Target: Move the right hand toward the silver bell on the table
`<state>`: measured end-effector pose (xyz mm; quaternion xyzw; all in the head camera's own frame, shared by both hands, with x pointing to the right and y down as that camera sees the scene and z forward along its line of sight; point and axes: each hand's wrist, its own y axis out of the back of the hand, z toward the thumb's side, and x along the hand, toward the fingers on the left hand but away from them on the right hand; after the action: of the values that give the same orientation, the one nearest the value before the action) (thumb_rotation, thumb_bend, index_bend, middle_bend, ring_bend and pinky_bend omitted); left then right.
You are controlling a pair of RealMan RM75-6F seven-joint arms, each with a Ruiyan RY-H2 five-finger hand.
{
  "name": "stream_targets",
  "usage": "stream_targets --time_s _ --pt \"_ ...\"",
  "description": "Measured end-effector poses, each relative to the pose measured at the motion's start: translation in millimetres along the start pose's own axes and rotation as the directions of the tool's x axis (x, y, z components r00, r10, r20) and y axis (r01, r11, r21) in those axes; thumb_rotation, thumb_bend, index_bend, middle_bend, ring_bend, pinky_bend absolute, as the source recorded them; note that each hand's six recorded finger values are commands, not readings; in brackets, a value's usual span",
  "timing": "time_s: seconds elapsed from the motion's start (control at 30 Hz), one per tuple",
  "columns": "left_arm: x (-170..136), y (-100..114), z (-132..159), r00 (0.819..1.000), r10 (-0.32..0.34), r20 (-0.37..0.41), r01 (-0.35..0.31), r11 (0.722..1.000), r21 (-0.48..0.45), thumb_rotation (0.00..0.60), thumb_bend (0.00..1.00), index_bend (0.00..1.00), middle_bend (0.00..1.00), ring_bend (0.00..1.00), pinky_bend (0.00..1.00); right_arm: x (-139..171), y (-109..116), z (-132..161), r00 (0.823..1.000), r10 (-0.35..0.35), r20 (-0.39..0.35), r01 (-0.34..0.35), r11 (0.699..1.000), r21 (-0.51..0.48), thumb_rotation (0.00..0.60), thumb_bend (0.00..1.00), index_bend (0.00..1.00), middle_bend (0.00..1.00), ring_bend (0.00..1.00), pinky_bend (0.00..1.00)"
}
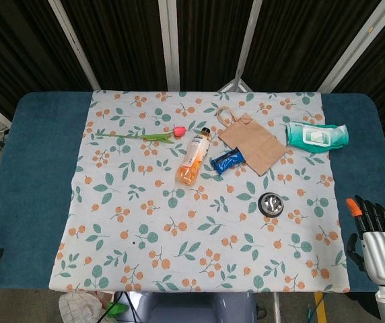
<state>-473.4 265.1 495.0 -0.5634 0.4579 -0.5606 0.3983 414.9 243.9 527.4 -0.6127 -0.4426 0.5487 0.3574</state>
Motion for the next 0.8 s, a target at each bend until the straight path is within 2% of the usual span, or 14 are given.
stream_targets --time_s 0.47,0.8 --pt "-2.0 2.0 -0.2 1.000 0.009 0.000 -0.009 1.000 -0.005 0.600 0.33 0.06 0.00 0.00 0.10 -0.5 5.6 2.5 0.998 -0.059 -0.015 0.059 0.998 -0.018 0.600 0.81 0.00 0.00 0.00 0.00" --pt "-2.5 1.8 0.1 1.000 0.007 -0.004 -0.007 1.000 -0.004 0.600 0.33 0.06 0.00 0.00 0.10 -3.2 -0.2 6.7 0.998 -0.049 -0.026 0.047 0.998 -0.050 0.600 0.81 0.00 0.00 0.00 0.00"
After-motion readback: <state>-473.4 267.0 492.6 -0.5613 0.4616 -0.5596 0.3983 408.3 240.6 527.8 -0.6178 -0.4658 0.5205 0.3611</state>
